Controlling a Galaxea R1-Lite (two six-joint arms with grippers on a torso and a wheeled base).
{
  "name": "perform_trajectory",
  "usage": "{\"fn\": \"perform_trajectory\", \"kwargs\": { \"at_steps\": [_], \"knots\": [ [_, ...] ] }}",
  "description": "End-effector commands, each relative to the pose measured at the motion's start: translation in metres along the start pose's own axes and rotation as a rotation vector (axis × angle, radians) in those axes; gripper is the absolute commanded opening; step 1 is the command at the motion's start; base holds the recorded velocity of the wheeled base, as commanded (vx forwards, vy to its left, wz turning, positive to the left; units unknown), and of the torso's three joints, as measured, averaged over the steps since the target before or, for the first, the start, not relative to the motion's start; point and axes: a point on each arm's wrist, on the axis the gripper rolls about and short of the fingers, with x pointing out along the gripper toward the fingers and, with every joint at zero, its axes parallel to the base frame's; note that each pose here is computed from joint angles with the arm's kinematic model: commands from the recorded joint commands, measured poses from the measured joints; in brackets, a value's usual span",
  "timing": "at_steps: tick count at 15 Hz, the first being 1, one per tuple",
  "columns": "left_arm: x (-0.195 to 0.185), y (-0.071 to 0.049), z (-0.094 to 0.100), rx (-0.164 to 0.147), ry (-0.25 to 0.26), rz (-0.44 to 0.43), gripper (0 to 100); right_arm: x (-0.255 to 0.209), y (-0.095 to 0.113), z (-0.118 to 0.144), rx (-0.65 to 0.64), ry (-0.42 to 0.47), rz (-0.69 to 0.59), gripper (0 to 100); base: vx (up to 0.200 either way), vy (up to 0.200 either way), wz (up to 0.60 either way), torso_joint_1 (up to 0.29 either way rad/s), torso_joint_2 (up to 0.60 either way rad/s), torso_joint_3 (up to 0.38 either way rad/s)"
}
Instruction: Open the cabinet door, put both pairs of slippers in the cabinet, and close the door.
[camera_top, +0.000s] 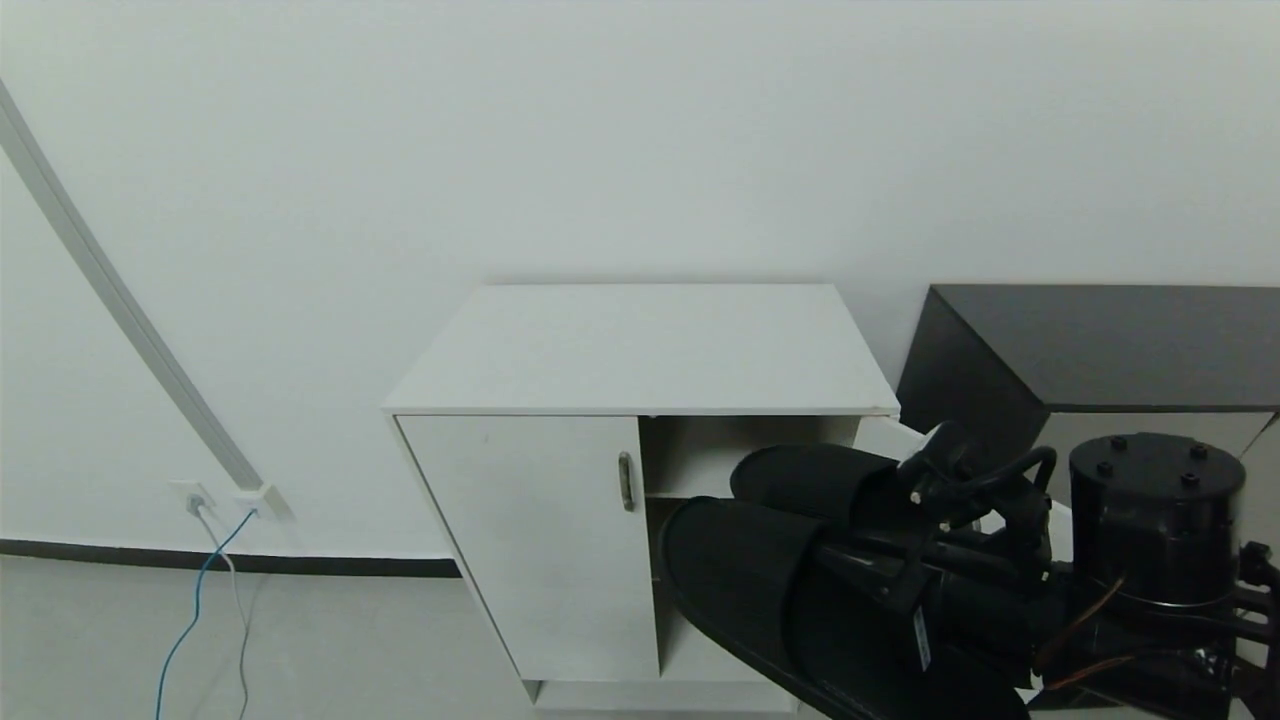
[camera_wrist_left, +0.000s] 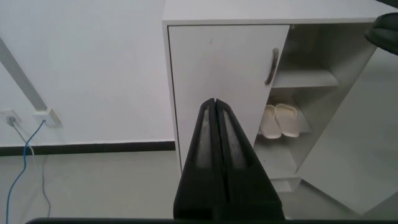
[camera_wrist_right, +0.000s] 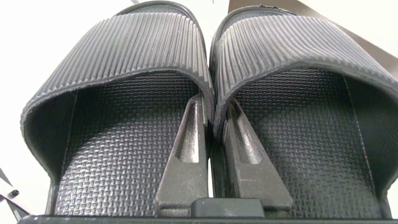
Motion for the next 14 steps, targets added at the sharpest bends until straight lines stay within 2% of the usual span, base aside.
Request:
{"fn": "perform_trajectory", "kwargs": {
  "at_steps": [1, 14],
  "knots": [
    [0.0000, 0.0000, -0.0001, 0.000, 0.000, 0.000, 0, -0.0029, 0.0027, 0.0008, -0.004, -0.007, 0.012, 0, 0.000, 0.000, 0.00, -0.212, 0.51, 0.276],
    [0.0000, 0.0000, -0.0001, 0.000, 0.000, 0.000, 0, -0.0013, 0.0047, -0.0043, -0.006, 0.015, 0.021, 0, 0.000, 0.000, 0.00, -0.208, 0.53, 0.319]
  ]
}}
